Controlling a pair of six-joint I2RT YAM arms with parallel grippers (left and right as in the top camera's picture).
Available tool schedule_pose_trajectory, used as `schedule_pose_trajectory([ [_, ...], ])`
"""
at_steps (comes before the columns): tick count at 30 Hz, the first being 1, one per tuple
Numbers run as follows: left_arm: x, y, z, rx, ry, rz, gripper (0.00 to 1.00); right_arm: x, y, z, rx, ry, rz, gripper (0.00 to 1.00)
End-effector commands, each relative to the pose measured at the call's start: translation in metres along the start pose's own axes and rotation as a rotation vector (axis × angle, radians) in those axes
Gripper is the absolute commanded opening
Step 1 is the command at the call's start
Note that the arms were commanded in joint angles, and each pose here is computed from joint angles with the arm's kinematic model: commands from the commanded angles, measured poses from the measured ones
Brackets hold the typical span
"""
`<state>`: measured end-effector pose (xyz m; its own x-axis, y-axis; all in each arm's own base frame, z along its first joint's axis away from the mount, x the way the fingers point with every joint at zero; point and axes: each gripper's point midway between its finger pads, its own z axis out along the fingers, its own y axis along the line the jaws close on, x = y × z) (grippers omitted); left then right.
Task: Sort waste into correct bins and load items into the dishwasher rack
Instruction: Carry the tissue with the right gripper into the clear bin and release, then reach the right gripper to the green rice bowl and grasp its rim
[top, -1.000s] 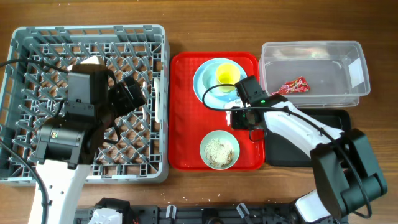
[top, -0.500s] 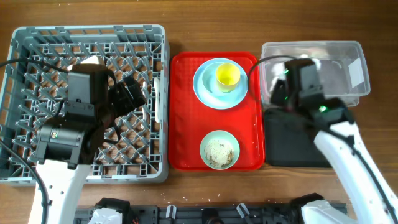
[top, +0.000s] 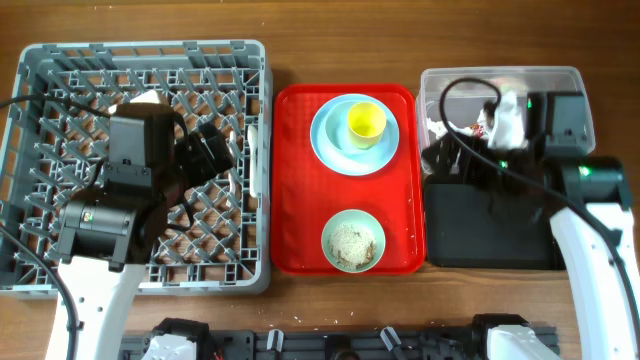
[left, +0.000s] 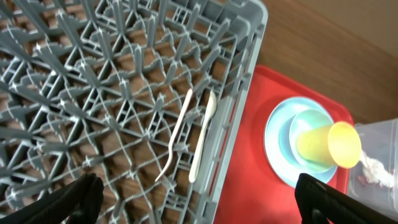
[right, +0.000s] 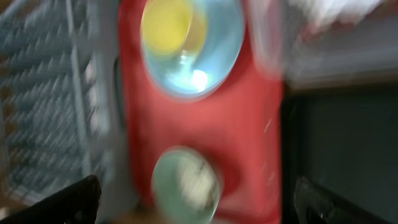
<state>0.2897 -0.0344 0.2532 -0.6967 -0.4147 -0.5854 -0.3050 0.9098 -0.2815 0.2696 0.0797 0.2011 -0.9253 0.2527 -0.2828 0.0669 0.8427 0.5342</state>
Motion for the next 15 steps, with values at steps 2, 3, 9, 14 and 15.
schedule_pose_trajectory([
  [2,-0.005,0.001,-0.004,-0.001,-0.018,-0.020,1.00,0.058,0.019,-0.016,-0.098,0.195,0.077,0.98],
  [3,-0.005,0.001,-0.004,-0.001,-0.018,-0.020,1.00,0.069,0.020,-0.016,-0.099,0.231,0.086,0.90],
  [9,-0.005,0.001,-0.004,-0.001,-0.018,-0.020,1.00,0.084,0.055,0.009,-0.071,0.242,0.130,0.08],
  [14,-0.005,0.001,-0.004,-0.001,-0.018,-0.020,1.00,0.120,0.141,0.056,-0.092,0.156,-0.225,0.08],
  [15,-0.005,0.001,-0.004,0.000,-0.018,-0.019,1.00,0.129,0.145,0.067,-0.056,0.151,-0.246,0.08],
])
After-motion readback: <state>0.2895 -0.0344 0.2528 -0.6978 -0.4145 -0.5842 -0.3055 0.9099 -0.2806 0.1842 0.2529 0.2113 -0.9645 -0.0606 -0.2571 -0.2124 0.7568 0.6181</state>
